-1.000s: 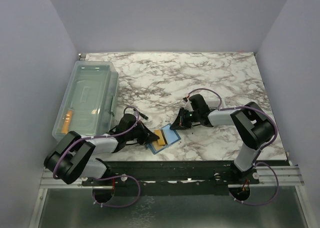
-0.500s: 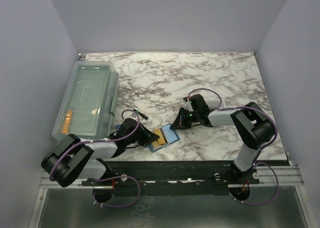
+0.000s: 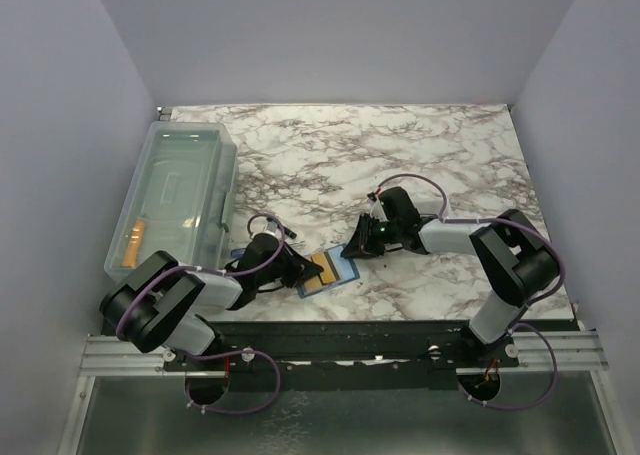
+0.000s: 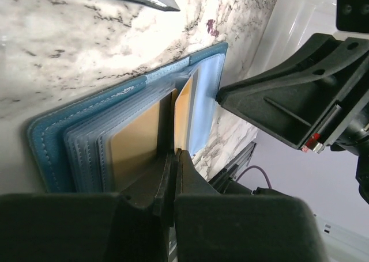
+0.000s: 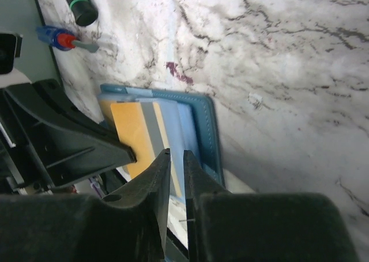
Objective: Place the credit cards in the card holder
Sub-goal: Insert the credit card into the card holder.
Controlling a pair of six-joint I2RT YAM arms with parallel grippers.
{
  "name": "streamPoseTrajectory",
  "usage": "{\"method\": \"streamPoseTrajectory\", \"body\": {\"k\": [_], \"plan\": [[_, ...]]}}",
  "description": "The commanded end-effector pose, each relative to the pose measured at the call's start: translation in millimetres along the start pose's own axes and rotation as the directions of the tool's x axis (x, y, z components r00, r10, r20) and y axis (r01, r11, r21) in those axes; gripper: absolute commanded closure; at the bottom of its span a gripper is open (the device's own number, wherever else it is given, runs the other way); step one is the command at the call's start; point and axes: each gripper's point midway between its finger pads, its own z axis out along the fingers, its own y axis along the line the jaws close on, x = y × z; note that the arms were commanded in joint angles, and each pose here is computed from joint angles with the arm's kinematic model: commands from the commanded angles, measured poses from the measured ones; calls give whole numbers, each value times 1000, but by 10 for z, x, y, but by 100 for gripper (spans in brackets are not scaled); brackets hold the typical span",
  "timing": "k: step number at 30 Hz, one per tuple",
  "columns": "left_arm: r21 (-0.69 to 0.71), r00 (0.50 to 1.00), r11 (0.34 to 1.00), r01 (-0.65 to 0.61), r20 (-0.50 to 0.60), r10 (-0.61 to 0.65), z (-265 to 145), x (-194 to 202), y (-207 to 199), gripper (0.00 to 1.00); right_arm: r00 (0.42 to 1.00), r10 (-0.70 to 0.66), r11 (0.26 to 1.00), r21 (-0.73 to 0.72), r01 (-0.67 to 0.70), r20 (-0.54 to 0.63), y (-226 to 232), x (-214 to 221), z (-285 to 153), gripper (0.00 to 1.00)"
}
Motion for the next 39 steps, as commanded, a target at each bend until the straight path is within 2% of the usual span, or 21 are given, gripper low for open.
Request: {"method": "streamPoseTrajectory", "body": {"k": [1, 6, 9, 13, 19, 21, 23, 25, 26, 28, 29, 32, 33, 35, 39], "plan": [[-23, 999, 999, -39, -27, 38, 35, 35, 99, 100, 998, -63, 996, 57, 63, -7, -25, 55, -133, 79], [-31, 993, 998, -61, -98, 58, 68, 103, 131, 100, 997, -80, 995, 56, 81, -18, -18, 79, -164, 77], [-49, 986, 998, -51, -160, 42, 102, 176, 175, 91, 996, -83, 996, 42, 84, -18, 12, 71, -159, 77], [-88, 982, 995, -44, -189, 26, 56, 190, 216, 70, 996, -89, 995, 39, 89, -17, 34, 60, -175, 78], [-225, 978, 961, -159, -170, 122, -150, 36, 204, 42, 996, -92, 995, 45, 92, -13, 25, 71, -198, 79], [-273, 979, 949, -158, -165, 116, -216, 2, 201, 22, 996, -87, 995, 39, 88, -17, 31, 81, -191, 80], [-295, 980, 944, -146, -176, 97, -254, 10, 190, 10, 996, -82, 996, 37, 83, -16, 38, 78, -189, 80], [-310, 977, 941, -139, -196, 80, -276, 38, 177, 4, 996, -83, 996, 35, 83, -17, 44, 77, -193, 81], [-316, 977, 938, -140, -199, 79, -285, 39, 166, 4, 997, -82, 996, 36, 82, -17, 46, 74, -191, 81], [-297, 974, 940, -168, -195, 112, -287, 8, 101, 12, 996, -83, 996, 33, 84, -18, 62, 71, -197, 82], [-288, 973, 939, -188, -187, 137, -280, -22, 70, 18, 996, -82, 996, 32, 82, -17, 64, 71, -202, 82], [-245, 964, 942, -228, -191, 184, -228, -52, -24, 48, 996, -85, 996, 29, 85, -12, 83, 64, -216, 82], [-221, 960, 946, -235, -205, 191, -208, -31, -58, 53, 996, -84, 996, 31, 84, -9, 82, 60, -218, 82], [-187, 955, 951, -245, -219, 202, -157, -15, -94, 63, 997, -83, 996, 31, 83, -8, 82, 65, -223, 82], [-156, 950, 955, -250, -228, 212, -38, -15, -89, 75, 997, -69, 997, 20, 70, -16, 94, 90, -221, 81]]}}
